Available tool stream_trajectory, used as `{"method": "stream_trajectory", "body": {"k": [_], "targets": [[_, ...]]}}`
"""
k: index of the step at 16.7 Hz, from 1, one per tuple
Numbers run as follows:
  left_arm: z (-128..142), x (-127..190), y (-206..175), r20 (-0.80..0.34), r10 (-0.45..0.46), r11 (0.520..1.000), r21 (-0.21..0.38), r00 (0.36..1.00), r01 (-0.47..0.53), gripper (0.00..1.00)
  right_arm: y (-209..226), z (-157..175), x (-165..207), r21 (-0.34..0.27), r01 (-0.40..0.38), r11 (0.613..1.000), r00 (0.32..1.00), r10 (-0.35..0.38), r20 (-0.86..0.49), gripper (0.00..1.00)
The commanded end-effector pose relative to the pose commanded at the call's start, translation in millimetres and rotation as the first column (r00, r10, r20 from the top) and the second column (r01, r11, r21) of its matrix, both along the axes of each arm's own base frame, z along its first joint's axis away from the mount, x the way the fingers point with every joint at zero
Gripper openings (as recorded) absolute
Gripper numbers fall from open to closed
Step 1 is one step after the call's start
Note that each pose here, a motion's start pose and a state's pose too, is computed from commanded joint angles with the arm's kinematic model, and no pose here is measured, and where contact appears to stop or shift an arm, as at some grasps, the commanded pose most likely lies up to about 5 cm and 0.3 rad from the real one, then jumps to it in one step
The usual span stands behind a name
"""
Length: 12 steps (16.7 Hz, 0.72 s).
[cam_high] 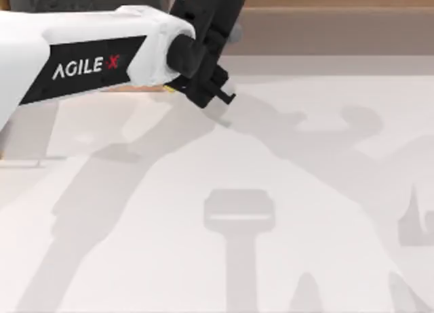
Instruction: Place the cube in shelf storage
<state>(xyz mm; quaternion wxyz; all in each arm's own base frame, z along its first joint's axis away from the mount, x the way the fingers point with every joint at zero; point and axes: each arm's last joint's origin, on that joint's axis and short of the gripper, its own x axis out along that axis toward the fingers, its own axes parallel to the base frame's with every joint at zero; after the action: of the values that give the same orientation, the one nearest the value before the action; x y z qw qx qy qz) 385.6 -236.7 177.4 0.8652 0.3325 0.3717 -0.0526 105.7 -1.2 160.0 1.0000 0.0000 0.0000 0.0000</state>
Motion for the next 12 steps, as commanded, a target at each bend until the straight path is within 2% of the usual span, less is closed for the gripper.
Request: {"method": "stream_trajectory", "body": {"k": [3, 6, 12], "targets": [[-17.7, -20.4, -43.6, 0.161, -0.051, 0.996, -0.07, 0.986, 0.063, 0.0, 0.0, 0.0, 0.0, 0.0, 0.0, 1.0, 1.0, 0.0, 0.0, 1.0], [-26.8, -33.8, -74.1, 0.33, -0.045, 0.978, -0.175, 0.943, 0.109, 0.0, 0.0, 0.0, 0.0, 0.0, 0.0, 1.0, 1.0, 0.0, 0.0, 1.0], [-29.5, -42.1, -103.3, 0.594, 0.103, 0.892, -0.409, 0.798, 0.189, 0.0, 0.0, 0.0, 0.0, 0.0, 0.0, 1.0, 1.0, 0.0, 0.0, 1.0]]}}
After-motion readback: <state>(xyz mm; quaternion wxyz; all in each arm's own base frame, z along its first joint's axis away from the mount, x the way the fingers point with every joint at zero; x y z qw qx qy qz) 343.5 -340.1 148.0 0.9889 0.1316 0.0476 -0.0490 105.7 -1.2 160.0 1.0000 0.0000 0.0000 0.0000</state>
